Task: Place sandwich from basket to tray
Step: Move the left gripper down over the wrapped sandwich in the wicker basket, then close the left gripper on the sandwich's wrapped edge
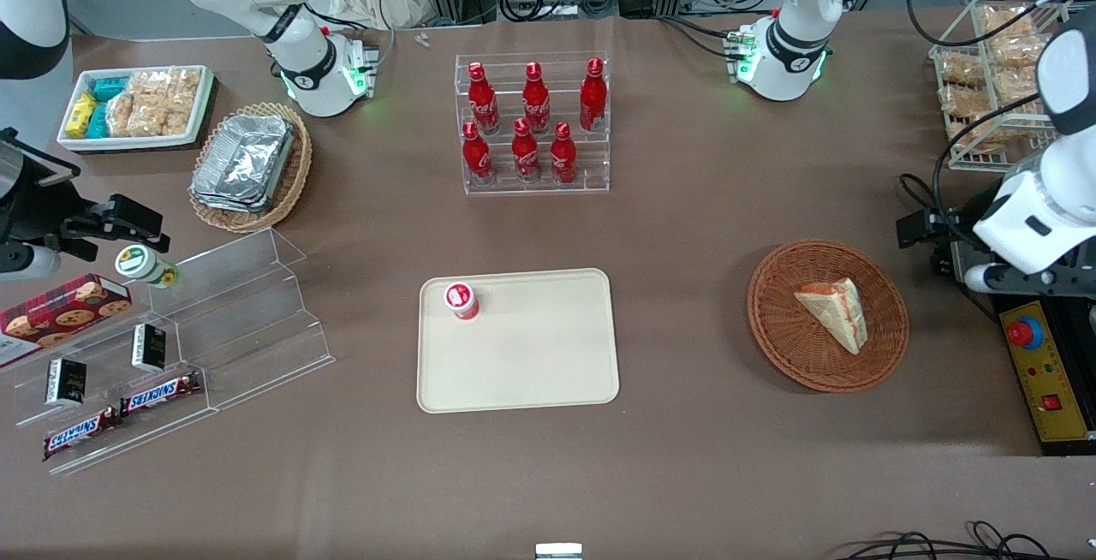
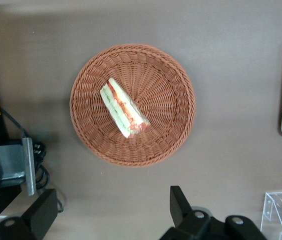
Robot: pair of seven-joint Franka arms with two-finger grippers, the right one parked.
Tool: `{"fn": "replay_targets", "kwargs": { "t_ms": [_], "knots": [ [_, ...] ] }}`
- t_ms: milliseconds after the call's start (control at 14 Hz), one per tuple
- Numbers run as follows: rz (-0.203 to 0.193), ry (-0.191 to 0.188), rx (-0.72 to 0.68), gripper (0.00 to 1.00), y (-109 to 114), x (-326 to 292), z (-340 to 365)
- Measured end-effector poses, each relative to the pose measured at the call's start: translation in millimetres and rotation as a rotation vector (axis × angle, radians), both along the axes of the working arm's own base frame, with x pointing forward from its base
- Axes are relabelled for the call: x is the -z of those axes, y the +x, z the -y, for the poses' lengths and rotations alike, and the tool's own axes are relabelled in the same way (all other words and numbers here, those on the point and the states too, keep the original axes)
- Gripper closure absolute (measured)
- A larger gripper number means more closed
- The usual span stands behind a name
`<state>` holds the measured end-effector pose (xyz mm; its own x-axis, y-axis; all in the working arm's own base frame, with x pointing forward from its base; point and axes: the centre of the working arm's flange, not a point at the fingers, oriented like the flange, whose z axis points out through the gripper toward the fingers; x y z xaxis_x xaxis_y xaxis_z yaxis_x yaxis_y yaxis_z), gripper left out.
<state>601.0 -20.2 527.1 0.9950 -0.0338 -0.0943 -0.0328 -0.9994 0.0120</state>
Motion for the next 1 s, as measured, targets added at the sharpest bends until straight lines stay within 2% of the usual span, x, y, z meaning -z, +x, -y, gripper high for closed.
{"fn": "replay_targets", "kwargs": {
  "t_ms": [214, 500, 643, 857, 1000],
  "knots": [
    [0.015, 0.011, -0.158, 0.00, 2.7, 43.8, 0.8],
    [0.072, 0.013, -0.402, 0.00, 2.1, 99.4, 3.2],
    [0.088, 0.010, -0.499, 0.00, 0.7, 123.3, 4.0],
    [0.092, 0.040, -0.570, 0.00, -1.3, 151.3, 3.4],
    [0.096, 0.040, -0.610, 0.00, -3.0, 171.1, 5.5]
  ]
}}
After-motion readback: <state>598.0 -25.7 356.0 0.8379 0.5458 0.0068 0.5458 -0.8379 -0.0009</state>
